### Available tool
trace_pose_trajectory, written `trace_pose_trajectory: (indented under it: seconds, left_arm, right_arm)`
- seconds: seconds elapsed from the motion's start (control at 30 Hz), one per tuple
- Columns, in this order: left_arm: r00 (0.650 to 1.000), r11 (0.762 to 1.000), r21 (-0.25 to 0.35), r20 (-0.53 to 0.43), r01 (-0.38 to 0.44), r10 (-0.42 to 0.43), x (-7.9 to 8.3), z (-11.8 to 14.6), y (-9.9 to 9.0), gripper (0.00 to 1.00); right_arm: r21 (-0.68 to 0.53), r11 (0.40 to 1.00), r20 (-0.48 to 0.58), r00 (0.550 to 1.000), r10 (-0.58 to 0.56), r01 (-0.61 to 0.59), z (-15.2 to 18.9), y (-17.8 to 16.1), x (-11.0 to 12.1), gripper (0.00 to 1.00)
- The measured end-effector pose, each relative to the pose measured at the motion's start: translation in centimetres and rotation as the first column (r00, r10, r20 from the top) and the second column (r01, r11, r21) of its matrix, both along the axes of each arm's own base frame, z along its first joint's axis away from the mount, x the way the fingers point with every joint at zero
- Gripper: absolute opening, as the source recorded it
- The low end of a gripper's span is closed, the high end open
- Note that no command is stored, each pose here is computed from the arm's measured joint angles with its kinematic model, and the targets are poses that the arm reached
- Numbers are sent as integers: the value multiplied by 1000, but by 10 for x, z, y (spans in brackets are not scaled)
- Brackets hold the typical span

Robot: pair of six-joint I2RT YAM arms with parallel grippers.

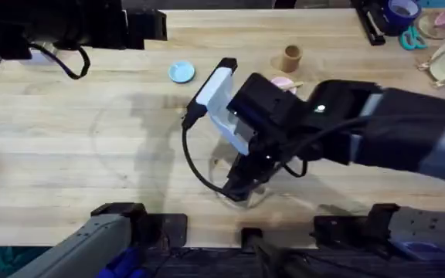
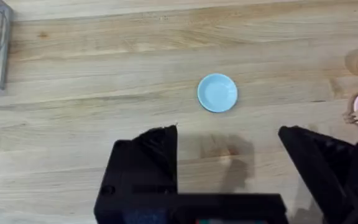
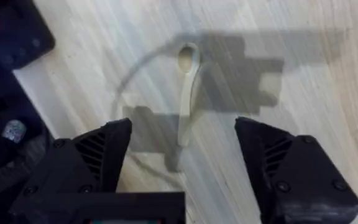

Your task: Pick up a utensil and set it on the pink plate, then put the other utensil in the container.

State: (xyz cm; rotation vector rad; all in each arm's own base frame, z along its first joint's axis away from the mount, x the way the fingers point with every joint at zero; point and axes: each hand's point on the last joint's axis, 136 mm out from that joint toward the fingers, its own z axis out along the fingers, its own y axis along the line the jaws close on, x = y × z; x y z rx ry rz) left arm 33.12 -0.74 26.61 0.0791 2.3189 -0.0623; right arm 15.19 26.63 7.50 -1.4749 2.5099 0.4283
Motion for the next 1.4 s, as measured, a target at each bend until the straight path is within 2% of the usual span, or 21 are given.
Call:
trace_pose_trajectory:
  seconds: [0.17, 0.53, 1.03, 1.2, 1.4]
  left_arm:
    - [1000, 1000, 0, 0, 0, 0, 0, 0, 0, 993]
    - [1000, 1000, 0, 0, 0, 0, 0, 0, 0, 993]
    - [1000, 1000, 0, 0, 0, 0, 0, 0, 0, 993]
    - [1000, 1000, 0, 0, 0, 0, 0, 0, 0, 993]
    - [1000, 1000, 0, 0, 0, 0, 0, 0, 0, 993]
  right_arm:
    - [-46, 998, -32, 999, -33, 32, -18, -1, 1, 995]
    - [-106, 992, -72, 995, -69, 61, -25, -12, -6, 996]
    - [-171, 945, -108, 948, -298, 278, -34, -12, 1, 996]
    - [-185, 942, -97, 949, -300, 278, -35, -12, -2, 996]
    - [-213, 946, -9, 968, -250, 243, -38, -9, -6, 996]
